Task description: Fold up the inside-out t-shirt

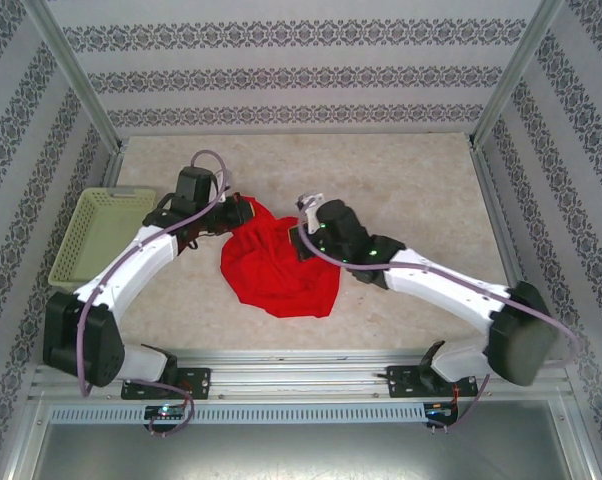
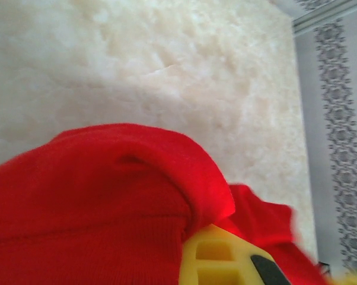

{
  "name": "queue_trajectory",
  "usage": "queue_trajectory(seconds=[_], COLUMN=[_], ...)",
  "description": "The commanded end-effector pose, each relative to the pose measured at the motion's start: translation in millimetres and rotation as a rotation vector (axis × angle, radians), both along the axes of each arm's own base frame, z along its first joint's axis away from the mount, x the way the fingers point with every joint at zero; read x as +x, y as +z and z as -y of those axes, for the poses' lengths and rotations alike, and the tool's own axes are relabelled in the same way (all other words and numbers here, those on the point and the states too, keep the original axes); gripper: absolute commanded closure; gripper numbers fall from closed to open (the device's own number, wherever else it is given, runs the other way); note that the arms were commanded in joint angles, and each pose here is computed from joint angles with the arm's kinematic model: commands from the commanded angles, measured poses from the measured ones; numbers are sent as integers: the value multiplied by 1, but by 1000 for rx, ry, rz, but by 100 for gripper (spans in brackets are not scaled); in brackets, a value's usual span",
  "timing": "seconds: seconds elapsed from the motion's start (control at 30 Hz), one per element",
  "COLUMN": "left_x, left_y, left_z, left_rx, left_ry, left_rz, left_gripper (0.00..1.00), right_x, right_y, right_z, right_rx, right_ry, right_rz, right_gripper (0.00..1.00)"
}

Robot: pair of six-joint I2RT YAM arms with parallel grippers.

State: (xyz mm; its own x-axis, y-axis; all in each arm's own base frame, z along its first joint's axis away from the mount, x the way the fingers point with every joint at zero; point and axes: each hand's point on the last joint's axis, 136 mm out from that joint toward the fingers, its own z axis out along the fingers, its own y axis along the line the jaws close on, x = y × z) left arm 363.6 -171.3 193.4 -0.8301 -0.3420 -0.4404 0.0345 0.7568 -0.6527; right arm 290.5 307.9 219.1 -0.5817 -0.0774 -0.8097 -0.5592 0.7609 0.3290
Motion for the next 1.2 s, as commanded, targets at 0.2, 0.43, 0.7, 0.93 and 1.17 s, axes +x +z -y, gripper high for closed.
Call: queue_trajectory(seconds=[0.2, 0.43, 0.7, 0.93, 1.17], left_x=[-5, -12, -32, -41, -48], left_y=[-24, -34, -12, -34, -52], left_z=[-21, -13, 56, 80, 63], left_rx=[184, 149, 204, 424, 516], left_ry=[15, -34, -266, -374, -353], left_rz=[-52, -41, 103, 107, 91], left_gripper=[100, 100, 96, 87, 74], right_x=[-12, -15, -25, -21, -19], right_y=[-2, -54, -36, 22, -2], right_z=[42, 109, 87, 95, 139], right_rx=[69, 96, 60, 116, 135], right_ry=[-64, -228, -138, -161, -313], right_rz=[-30, -159, -132, -41, -86], right_gripper=[100, 100, 100, 100, 100])
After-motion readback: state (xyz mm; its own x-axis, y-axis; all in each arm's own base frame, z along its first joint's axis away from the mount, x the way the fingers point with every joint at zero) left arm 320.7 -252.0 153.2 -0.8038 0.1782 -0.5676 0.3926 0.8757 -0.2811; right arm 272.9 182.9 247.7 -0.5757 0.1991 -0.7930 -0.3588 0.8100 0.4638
